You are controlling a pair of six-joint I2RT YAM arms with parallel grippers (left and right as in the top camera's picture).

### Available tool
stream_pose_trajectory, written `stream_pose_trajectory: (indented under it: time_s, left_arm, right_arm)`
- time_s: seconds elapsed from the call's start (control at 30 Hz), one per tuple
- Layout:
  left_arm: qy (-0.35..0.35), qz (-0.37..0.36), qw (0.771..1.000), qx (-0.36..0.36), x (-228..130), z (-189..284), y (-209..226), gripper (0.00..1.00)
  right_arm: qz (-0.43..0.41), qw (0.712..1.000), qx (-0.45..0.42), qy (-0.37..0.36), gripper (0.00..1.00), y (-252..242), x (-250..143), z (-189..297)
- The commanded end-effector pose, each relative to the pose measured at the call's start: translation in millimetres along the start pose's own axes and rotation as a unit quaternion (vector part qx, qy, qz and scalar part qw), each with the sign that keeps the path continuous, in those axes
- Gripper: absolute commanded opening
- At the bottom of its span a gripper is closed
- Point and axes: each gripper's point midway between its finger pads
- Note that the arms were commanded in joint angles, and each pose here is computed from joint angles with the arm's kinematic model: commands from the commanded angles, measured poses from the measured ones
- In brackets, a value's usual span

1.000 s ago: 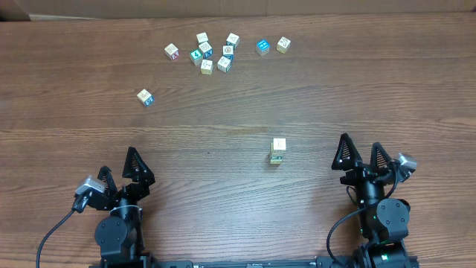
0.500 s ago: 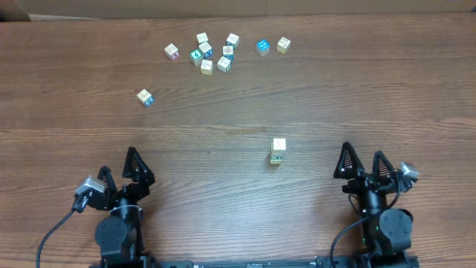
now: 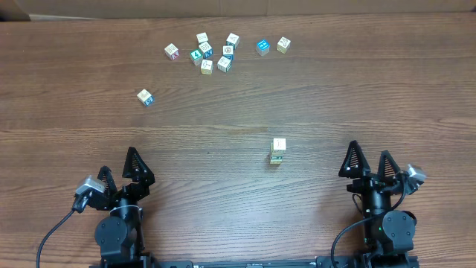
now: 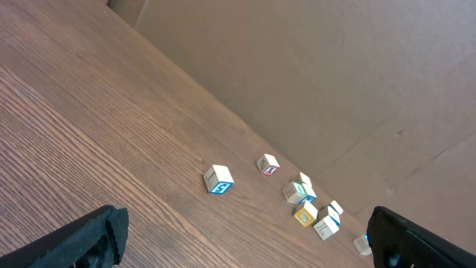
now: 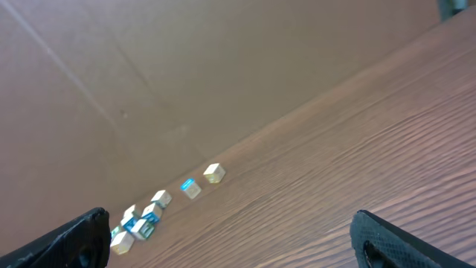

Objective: Form a tower

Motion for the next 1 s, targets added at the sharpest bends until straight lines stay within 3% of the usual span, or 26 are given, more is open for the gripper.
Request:
stream_pose_trajectory:
  time_s: [0.0,0.97]
  left_arm:
    - [-0.004,-0.009,1.0,-0.001,0.6,0.4,-0.6,1.0]
    - [-0.004,-0.009,1.0,-0.001,0.6,0.4,-0.6,1.0]
  right_arm:
    - [0.001,1.0,-0.011,-0.015,1.0,-6.9,5.2,-0.1]
    - [0.001,1.0,-0.016,-0.021,1.0,-9.7,8.2,-0.2]
Point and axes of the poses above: each gripper's point midway between its finger pads, its own z axis back along the fingers, its own y axis along the line the jaws close on, x = y × z, and after that the axes turned 15 degrees about -z, right-handed
